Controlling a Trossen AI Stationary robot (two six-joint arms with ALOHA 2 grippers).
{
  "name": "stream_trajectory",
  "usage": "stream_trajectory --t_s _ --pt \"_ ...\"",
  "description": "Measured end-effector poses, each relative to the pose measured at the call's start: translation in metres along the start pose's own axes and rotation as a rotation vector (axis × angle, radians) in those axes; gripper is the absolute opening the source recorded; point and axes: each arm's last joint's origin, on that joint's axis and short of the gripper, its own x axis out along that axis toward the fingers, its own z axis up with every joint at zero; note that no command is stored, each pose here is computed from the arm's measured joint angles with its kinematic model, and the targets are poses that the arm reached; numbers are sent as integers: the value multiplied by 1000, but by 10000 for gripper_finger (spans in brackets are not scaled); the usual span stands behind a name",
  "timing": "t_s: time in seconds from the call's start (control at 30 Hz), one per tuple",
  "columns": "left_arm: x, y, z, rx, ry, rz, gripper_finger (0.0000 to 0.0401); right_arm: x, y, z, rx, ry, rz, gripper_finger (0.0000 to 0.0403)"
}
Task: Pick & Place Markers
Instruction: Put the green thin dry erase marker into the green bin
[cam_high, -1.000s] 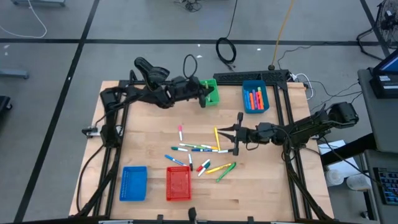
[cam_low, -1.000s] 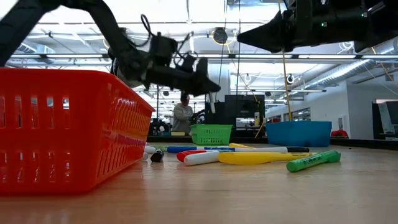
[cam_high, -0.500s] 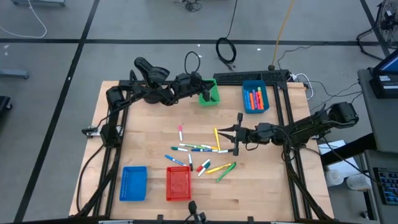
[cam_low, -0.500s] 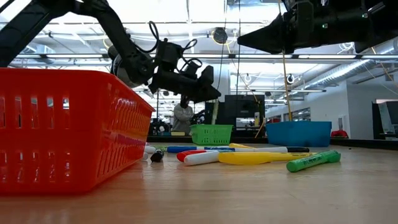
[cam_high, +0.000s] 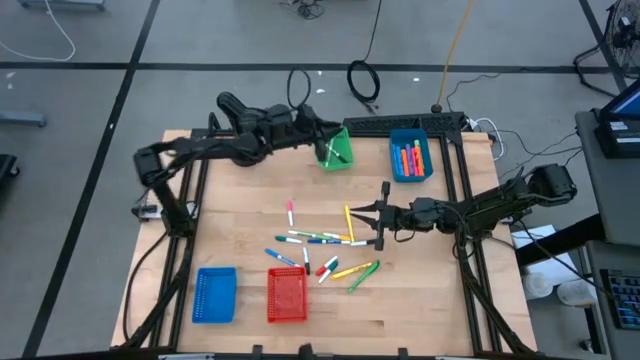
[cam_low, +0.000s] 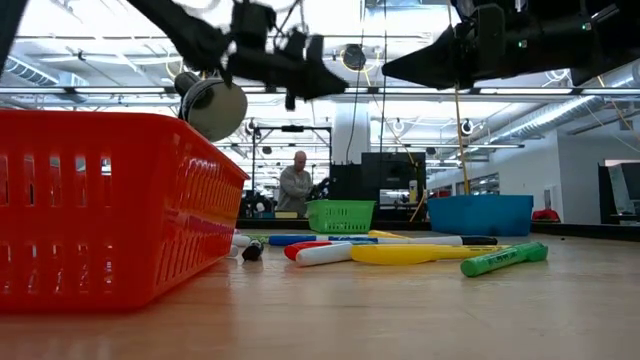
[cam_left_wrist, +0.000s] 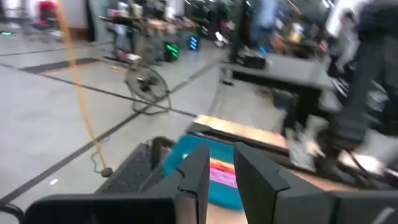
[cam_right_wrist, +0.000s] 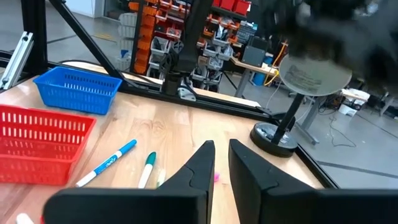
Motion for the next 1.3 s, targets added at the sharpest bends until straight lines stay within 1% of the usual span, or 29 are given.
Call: stream_trajectory --t_s 0.1,0.17,0.23,0.33,0.4,0.47,0.53,0.63,0.67,0.73,0.83,0.9,1.03,1.17,1.23,1.3 --pt "-15 -23 13 69 85 -61 76 0 0 -1 24 9 2 34" --pt "-25 -43 17 165 138 -124 77 0 0 -1 34 11 2 34" --pt "-32 -68 20 257 172 -199 77 0 0 -1 34 10 2 34" --pt "-40 -108 14 346 224 -324 84 0 0 -1 34 8 1 34" --pt "-44 -134 6 393 268 -368 99 0 0 0 35 2 0 34" --pt "-50 -158 -2 440 325 -367 124 0 0 0 36 3 0 34" --pt "-53 -178 -15 486 387 -335 157 0 0 0 36 3 -1 34" --pt "-58 -197 -39 563 527 -260 212 0 0 0 36 3 -1 34" --pt "-58 -200 -46 584 565 -252 228 0 0 0 37 3 -1 34" --pt "-61 -203 -60 604 666 -276 254 0 0 0 44 2 0 34" --pt "-57 -203 -81 545 777 -320 276 0 0 0 47 3 0 34" --pt "-53 -198 -93 530 841 -311 283 0 0 0 47 4 0 34" --pt "-47 -190 -108 514 917 -279 282 0 0 -1 45 6 1 34" --pt "-41 -177 -118 503 975 -249 272 0 0 -1 43 10 2 34" --pt "-37 -169 -122 486 992 -233 265 0 0 -1 43 10 2 34" --pt "-35 -162 -128 439 1027 -243 257 0 0 -1 43 10 2 34"
